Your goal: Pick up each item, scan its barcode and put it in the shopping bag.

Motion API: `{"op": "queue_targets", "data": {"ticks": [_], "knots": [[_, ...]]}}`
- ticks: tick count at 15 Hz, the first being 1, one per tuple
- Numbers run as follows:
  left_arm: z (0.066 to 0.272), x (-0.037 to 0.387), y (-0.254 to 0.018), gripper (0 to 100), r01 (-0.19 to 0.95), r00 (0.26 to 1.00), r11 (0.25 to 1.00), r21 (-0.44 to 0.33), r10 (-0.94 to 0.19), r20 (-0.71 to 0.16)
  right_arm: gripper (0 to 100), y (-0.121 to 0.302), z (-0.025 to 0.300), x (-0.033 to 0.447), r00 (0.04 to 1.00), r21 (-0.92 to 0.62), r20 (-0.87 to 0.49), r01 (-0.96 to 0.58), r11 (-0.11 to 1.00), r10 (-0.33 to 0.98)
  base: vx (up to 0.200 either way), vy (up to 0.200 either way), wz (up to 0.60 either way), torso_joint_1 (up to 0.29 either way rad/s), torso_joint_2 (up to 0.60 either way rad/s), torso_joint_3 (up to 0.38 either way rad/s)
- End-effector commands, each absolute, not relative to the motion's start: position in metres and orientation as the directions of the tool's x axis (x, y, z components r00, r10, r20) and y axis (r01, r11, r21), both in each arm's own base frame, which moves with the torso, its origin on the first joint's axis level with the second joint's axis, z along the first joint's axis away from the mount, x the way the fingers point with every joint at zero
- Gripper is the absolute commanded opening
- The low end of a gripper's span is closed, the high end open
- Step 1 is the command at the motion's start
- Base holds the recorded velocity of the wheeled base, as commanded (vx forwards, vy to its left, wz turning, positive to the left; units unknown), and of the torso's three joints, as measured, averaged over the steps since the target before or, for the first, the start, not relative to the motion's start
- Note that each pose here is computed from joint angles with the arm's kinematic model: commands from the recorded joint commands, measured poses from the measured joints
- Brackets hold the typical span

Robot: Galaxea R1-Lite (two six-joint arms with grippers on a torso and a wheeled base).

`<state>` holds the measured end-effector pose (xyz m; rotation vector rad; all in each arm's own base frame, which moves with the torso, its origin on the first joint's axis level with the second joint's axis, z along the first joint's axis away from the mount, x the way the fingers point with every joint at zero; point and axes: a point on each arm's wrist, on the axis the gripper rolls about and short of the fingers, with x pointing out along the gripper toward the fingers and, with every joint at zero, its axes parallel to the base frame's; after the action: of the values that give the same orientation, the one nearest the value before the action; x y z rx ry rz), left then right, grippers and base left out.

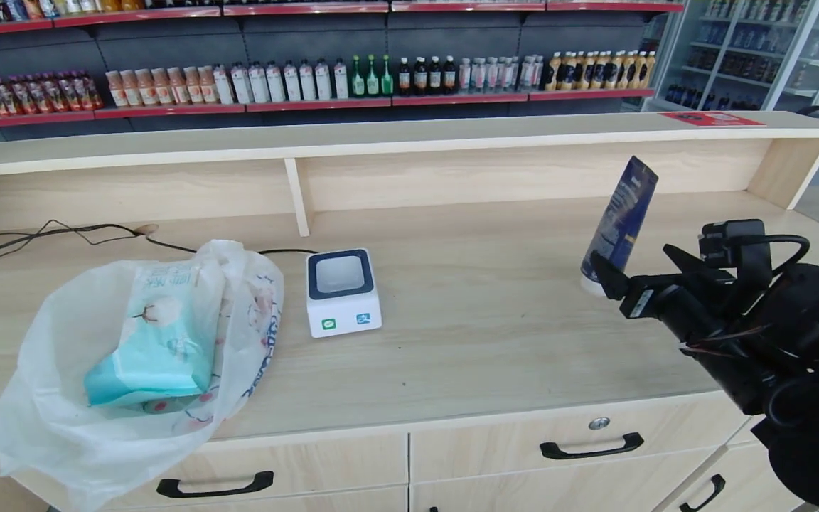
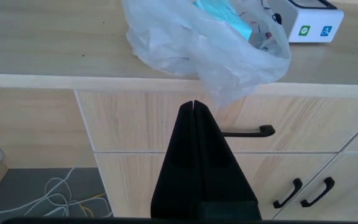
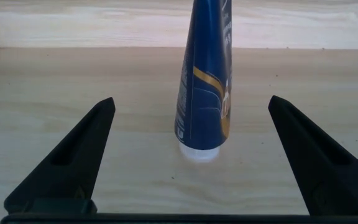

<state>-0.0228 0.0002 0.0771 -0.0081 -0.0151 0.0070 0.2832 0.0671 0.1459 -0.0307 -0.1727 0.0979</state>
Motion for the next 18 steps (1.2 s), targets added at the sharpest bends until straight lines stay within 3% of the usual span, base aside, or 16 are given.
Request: {"op": "queue_targets", "data": {"ticks": [1, 7, 18], "knots": [[0.077, -0.023, 0.0, 0, -0.008, 1.0, 1.0, -0.008, 0.008, 0.017, 100, 0.07, 0.143, 0.285, 0.981, -0.039, 0.162, -0.102, 0.994, 0.107, 0.0, 0.0, 0.0, 0.0, 0.0, 0.0], [0.078, -0.023, 0.0, 0, -0.008, 1.0, 1.0, -0.006, 0.008, 0.02, 100, 0.069, 0.141, 0.29, 0.982, -0.038, 0.159, -0.096, 0.995, 0.101, 0.0, 0.0, 0.0, 0.0, 0.0, 0.0], [0.078, -0.023, 0.0, 0, -0.006, 1.0, 1.0, 0.006, 0.006, 0.02, 100, 0.052, 0.126, 0.349, 0.981, 0.002, 0.195, -0.014, 1.0, 0.014, 0.0, 0.0, 0.0, 0.0, 0.0, 0.0]]}}
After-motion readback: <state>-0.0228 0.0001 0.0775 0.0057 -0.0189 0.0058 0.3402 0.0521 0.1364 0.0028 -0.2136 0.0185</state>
